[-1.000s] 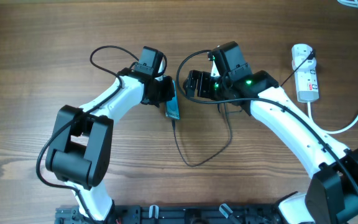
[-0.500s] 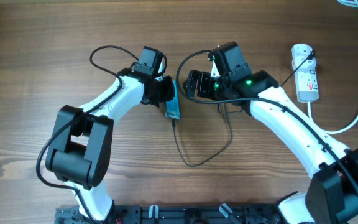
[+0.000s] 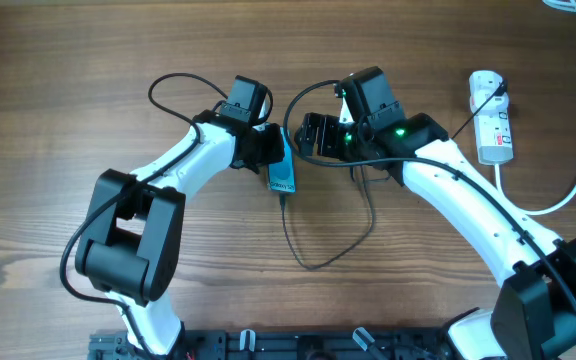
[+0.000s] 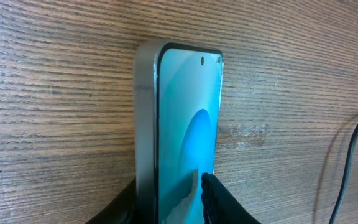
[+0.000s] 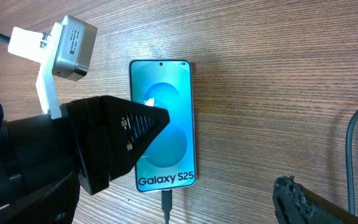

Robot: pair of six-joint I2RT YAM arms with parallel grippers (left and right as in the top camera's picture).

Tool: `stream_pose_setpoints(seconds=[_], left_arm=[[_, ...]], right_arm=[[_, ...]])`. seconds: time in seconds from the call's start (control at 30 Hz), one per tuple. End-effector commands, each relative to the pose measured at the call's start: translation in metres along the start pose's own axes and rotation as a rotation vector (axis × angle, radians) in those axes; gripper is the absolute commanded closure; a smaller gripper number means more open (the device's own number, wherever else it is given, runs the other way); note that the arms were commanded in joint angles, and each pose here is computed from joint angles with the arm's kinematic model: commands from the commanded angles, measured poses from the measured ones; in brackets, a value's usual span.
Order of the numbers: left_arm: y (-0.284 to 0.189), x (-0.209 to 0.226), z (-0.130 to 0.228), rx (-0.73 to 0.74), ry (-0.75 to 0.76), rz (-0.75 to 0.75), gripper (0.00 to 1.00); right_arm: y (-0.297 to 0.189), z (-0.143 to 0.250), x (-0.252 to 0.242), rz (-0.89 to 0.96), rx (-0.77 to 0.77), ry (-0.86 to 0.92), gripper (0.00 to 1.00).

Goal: Plug charger to phone and switch on socket
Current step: 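Lower the phone flat onto the table with the left gripper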

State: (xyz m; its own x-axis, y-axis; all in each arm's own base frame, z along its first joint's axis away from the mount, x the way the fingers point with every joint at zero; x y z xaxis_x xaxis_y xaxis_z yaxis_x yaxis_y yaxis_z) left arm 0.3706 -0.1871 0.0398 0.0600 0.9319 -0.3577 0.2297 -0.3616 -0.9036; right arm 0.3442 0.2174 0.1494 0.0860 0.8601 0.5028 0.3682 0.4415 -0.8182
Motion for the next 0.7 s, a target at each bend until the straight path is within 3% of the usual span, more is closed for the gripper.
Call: stream_pose_setpoints(seconds=[0.0,0.67], left_arm=[[0.0045,0.0008,0.0014,0.003,0.003,-0.013,0.69],[0.0025,0.0081,-0.0020,-0.003,-0.016,-0.019,0.65]], right_arm=[[-0.0034,-0.0050,0.0009,0.007,-0.024,-0.020,0.00],[-0.0034,-0.0051,0.0010,0.007,-0.024,-0.020,0.00]])
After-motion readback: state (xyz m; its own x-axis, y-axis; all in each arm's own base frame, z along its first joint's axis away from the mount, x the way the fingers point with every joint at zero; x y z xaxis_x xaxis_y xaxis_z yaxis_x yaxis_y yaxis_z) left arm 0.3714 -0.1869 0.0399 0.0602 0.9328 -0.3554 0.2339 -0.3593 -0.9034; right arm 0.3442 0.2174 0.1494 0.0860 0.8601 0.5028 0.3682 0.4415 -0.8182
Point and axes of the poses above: each gripper's point midway between its finger pads, its own y axis out along the fingers, its own x axis along the line the jaws close on, z = x × y, the point moved 2 cm from there along -y, back along the fingers, and after that the axes turned 8 degrees about y, right-handed, at the moved point
